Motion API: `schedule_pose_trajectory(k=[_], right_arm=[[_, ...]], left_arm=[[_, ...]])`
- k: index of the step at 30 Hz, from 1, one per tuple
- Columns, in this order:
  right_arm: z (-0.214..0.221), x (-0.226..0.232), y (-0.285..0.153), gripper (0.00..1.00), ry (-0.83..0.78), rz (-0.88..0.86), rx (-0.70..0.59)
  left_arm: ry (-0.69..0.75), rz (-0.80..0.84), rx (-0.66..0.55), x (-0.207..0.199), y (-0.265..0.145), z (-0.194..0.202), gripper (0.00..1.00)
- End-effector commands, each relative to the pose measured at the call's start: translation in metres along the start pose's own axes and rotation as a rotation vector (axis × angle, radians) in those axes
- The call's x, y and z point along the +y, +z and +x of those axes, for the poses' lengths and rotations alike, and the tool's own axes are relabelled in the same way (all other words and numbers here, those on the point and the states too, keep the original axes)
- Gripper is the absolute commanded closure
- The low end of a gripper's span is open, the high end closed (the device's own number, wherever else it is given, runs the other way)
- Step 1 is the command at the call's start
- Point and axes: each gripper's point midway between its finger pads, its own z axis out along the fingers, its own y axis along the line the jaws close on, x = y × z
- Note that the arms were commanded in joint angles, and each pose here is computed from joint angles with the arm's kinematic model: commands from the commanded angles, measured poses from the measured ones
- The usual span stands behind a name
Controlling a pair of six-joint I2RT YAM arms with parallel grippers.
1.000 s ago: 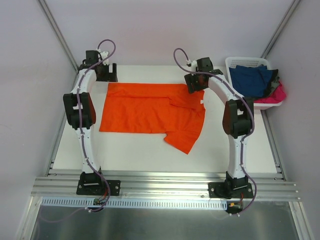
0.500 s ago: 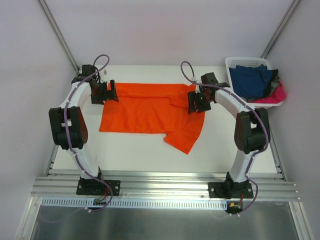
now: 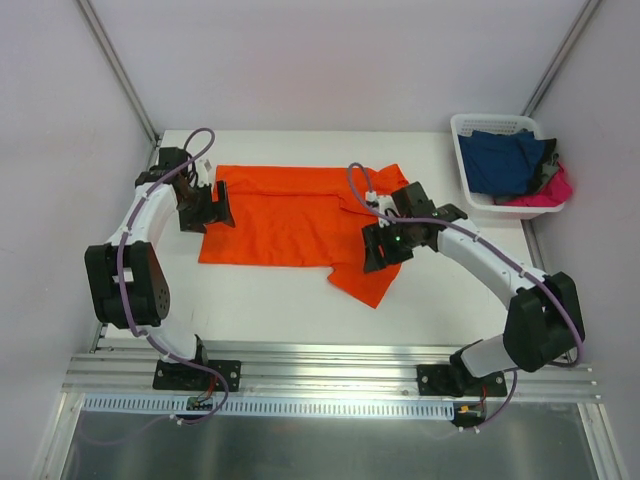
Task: Fold and stack the t-shirts
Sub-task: Grap the side of the flattened tshirt closest away from the robot with both arms
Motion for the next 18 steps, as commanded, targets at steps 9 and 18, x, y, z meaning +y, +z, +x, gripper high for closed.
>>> schedule_pose_trajectory(k=[9, 18], right_arm=[[0.064, 0.022, 0.011, 0.46, -0.083, -0.006, 0.185], [0.072, 0.040, 0.028, 0.50, -0.136, -0.029, 0.261]], left_arm=[[-0.072, -0.046, 0.064, 0.016, -0.008, 0.033, 0.23], [-0.148, -0.066, 0.073, 0.045, 0.005, 0.020, 0.25]])
